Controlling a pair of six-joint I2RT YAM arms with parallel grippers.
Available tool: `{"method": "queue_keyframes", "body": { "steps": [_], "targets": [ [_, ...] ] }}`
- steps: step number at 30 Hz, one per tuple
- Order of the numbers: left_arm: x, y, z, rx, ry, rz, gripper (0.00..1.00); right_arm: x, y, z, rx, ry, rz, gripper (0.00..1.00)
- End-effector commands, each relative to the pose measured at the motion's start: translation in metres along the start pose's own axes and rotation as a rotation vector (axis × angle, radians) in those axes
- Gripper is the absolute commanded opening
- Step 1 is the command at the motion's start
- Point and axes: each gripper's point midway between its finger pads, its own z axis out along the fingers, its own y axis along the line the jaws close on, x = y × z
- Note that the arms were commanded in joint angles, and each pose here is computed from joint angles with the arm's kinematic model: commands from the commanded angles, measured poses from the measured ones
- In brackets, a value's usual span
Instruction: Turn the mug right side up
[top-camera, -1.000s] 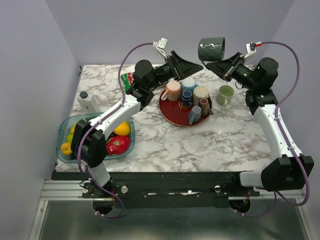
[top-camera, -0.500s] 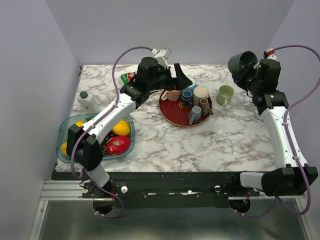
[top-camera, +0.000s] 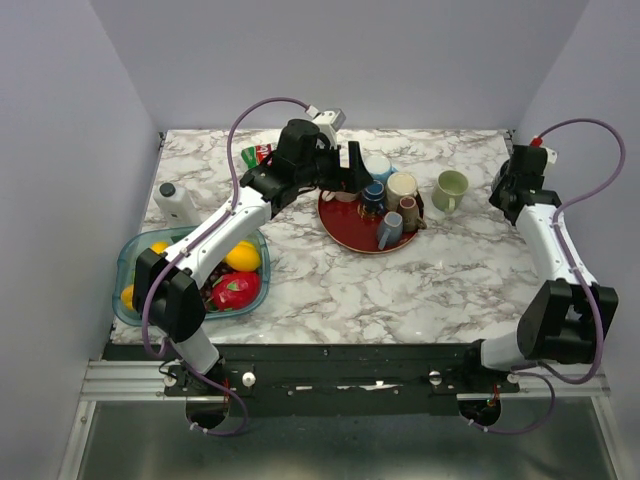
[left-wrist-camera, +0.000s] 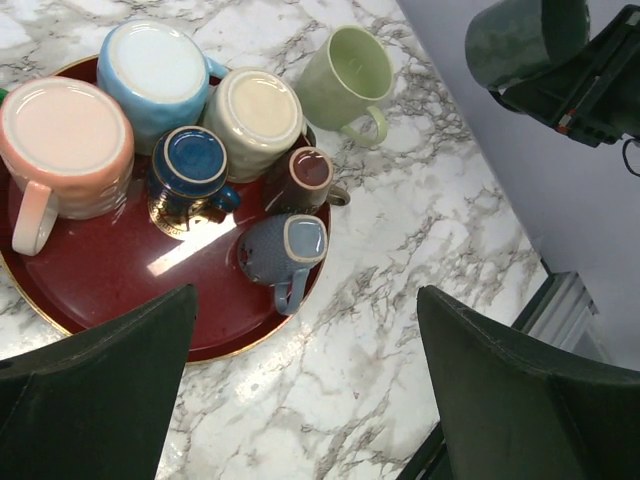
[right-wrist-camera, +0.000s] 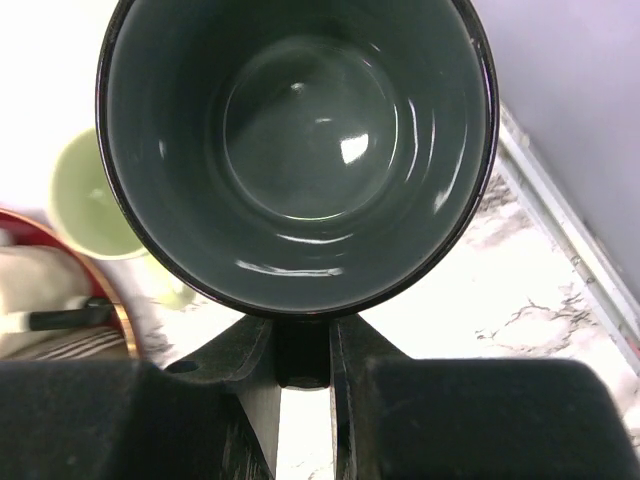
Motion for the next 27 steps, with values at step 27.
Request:
{"method": "queue_keyframes", "body": {
  "steps": [27],
  "targets": [
    [0.045,0.04,0.019,-0.083,0.128,0.103,0.99,0.044,0.03,0.129,-0.122,0.168,-0.196,0.01]
  ]
}}
